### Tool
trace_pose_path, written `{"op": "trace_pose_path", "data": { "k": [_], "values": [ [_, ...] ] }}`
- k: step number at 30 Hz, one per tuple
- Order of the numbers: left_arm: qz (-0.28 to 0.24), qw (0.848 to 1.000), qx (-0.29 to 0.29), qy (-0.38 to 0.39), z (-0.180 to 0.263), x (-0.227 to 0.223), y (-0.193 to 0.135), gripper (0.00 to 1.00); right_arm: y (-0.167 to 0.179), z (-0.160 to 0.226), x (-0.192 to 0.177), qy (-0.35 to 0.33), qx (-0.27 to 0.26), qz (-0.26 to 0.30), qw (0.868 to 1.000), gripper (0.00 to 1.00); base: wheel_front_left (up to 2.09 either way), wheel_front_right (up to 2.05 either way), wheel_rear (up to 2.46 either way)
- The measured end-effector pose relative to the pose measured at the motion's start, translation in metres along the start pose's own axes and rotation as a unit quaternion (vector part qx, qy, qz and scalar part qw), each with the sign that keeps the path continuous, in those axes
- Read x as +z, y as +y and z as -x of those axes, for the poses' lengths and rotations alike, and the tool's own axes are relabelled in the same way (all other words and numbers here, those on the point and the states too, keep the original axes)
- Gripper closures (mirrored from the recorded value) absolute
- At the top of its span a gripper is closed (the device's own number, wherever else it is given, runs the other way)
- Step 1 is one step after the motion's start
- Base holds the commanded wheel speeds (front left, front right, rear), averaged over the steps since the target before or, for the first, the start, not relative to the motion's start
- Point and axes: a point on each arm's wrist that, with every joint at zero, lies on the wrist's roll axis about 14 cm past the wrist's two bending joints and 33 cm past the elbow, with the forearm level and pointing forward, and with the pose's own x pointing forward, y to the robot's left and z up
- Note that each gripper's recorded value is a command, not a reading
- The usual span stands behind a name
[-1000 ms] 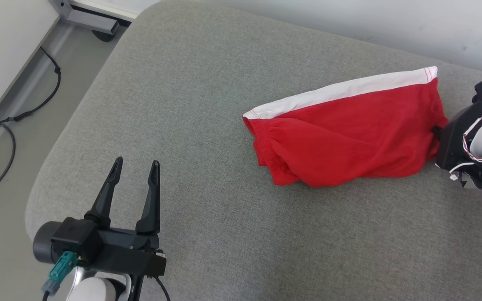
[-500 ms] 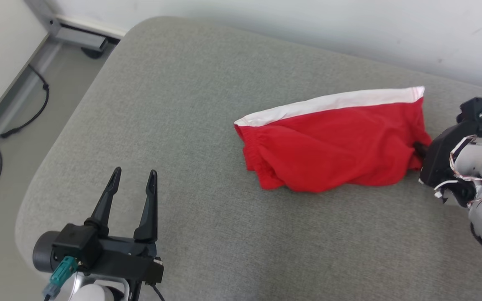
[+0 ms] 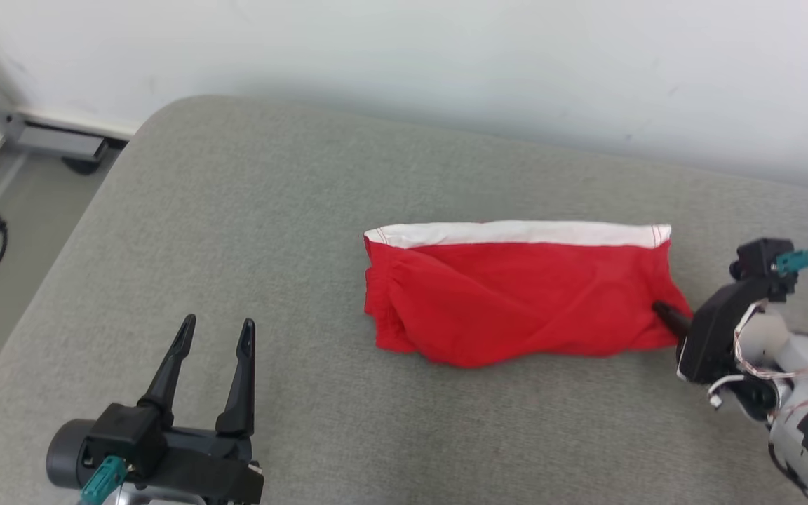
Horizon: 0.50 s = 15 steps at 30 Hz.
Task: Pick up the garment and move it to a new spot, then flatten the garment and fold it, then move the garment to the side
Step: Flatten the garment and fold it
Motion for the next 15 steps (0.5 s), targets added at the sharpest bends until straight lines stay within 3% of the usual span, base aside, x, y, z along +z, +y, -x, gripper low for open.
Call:
{"op": "trace_pose_path", "data": {
  "k": [15],
  "values": [
    [0.01, 0.999, -0.048, -0.017, 0.001, 0.009, -0.031, 0.0, 0.001, 0.055, -0.037, -0.023, 0.013, -0.049, 0.998, 1.0, 0.0, 0.0, 0.0]
  ]
}}
